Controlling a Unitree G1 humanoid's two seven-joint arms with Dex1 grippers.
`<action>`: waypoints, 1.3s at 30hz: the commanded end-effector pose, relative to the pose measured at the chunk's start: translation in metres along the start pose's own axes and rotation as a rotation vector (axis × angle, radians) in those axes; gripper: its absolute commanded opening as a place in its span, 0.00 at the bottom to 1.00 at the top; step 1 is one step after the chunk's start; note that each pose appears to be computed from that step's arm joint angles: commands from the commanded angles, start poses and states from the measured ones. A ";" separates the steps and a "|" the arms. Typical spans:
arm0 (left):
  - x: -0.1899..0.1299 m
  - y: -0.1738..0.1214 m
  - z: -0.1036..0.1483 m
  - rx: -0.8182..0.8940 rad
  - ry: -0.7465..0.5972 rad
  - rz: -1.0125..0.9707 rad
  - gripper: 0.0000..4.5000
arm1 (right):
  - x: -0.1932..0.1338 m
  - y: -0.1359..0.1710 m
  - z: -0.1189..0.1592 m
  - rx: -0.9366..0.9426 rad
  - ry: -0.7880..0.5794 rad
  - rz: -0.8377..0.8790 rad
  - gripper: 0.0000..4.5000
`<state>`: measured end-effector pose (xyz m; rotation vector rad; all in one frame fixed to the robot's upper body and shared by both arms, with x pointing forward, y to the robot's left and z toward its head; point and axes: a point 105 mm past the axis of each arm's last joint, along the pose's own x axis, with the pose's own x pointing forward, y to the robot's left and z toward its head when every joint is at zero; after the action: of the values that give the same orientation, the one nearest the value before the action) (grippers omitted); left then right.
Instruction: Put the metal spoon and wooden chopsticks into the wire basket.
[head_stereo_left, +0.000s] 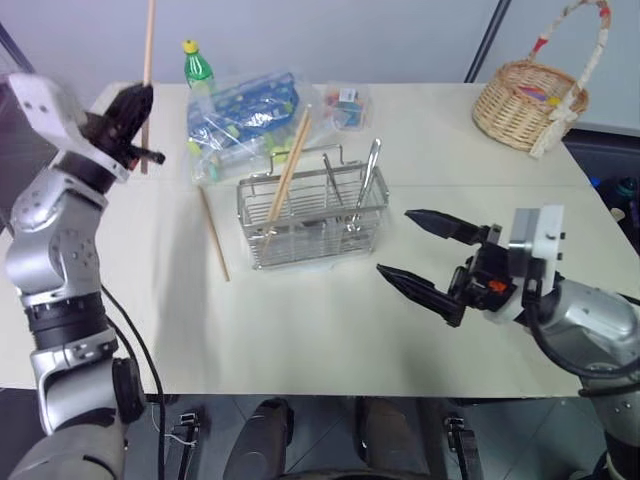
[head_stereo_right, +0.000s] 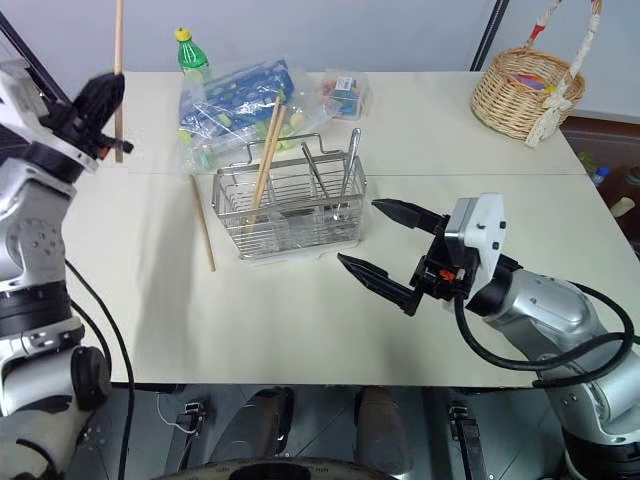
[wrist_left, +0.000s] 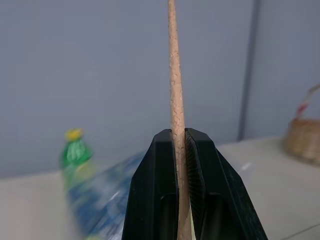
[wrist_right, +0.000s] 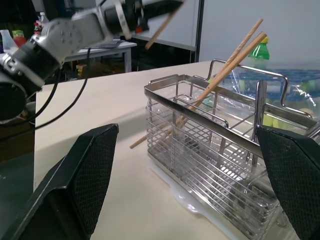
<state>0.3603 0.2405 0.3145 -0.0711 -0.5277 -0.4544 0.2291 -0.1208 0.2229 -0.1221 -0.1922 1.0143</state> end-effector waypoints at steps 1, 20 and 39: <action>0.008 -0.015 0.021 -0.089 -0.095 -0.125 0.01 | 0.002 0.006 0.010 -0.044 -0.035 0.012 1.00; 0.040 -0.101 -0.040 -0.430 -0.088 -0.378 0.01 | 0.008 0.001 0.004 -0.057 -0.045 -0.040 1.00; 0.018 -0.106 -0.055 -0.466 -0.056 -0.365 0.01 | 0.014 -0.003 0.001 -0.064 -0.059 -0.045 1.00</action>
<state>0.3612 0.1301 0.2573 -0.4609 -0.4319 -0.9075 0.2420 -0.1129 0.2172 -0.1361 -0.2265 0.9569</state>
